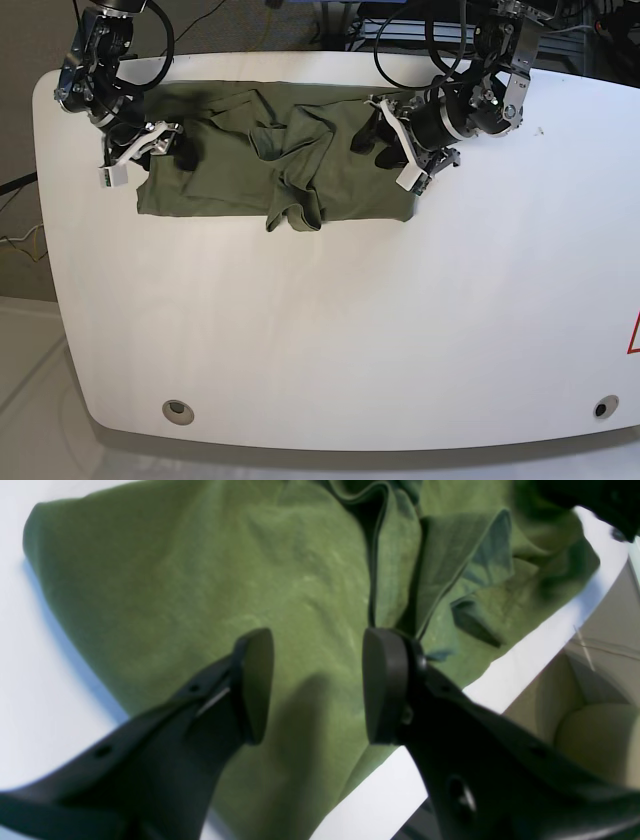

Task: Fold the T-shirt properly
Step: 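Grasp the bundle's ends with both grippers and lift them, then fold the bundle over with both grippers, bringing the ends together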

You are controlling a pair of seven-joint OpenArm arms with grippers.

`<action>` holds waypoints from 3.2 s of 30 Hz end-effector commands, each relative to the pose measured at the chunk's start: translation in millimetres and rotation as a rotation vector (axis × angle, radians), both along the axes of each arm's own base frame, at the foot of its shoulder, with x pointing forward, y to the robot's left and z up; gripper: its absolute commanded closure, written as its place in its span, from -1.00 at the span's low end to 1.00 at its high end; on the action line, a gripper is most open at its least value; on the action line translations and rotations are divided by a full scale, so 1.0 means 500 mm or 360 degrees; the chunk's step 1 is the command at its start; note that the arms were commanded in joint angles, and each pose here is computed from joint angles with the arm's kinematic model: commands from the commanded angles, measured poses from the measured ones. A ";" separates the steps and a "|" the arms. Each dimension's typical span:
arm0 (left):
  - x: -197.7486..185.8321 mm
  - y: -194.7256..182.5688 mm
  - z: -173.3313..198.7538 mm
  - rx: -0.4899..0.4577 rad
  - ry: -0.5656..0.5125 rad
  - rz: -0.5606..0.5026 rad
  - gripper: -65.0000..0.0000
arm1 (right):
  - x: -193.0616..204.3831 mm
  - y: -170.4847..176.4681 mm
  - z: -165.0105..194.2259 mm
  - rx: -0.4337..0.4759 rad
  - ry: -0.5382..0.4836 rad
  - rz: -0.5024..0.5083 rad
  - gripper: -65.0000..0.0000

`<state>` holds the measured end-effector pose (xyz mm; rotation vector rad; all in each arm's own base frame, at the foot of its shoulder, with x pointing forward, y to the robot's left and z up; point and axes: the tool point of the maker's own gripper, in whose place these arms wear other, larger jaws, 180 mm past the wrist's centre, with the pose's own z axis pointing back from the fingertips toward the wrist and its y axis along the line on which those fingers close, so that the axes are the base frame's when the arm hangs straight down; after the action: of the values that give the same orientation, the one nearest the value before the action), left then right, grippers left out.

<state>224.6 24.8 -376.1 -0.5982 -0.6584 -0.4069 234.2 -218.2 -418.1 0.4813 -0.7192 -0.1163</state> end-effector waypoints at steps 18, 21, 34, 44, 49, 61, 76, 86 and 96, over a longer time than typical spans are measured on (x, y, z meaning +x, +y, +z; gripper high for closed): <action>0.009 -0.008 0.021 -0.0045 -0.0063 -0.0010 0.14 | -0.026 0.026 -0.037 0.0053 0.0177 0.0063 -0.30; 0.006 -0.010 0.021 -0.0041 -0.0062 -0.0018 0.13 | -0.024 0.025 -0.034 0.0046 0.0174 0.0067 -0.13; 0.009 -0.008 0.025 -0.0015 -0.0083 -0.0035 0.13 | -0.007 0.020 -0.015 0.0045 0.0104 0.0057 1.00; 0.003 -0.018 0.024 -0.0029 -0.0065 -0.0054 0.14 | 0.021 0.024 0.017 0.0041 0.0017 0.0080 1.00; 0.004 -0.020 0.026 -0.0031 -0.0069 -0.0058 0.15 | 0.041 0.026 0.042 0.0022 -0.0044 0.0098 1.00; 0.005 -0.022 0.028 -0.0035 -0.0073 -0.0055 0.13 | 0.078 0.018 0.095 -0.0061 -0.0168 0.0157 1.00; 0.057 0.092 0.052 -0.0004 -0.0126 0.0218 0.16 | 0.113 0.104 0.225 -0.0277 -0.0468 0.0326 1.00; 0.047 0.104 0.042 0.0007 -0.0096 0.0224 0.16 | 0.101 0.211 0.245 -0.0166 -0.0510 0.0521 1.00; 0.054 0.120 0.040 0.0014 -0.0096 0.0269 0.14 | 0.075 0.350 0.285 0.0006 -0.0609 0.0734 1.00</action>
<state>243.9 84.6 -367.3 -0.5047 -0.7113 -0.2704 268.5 -53.5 -294.3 0.6356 -0.8981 0.3990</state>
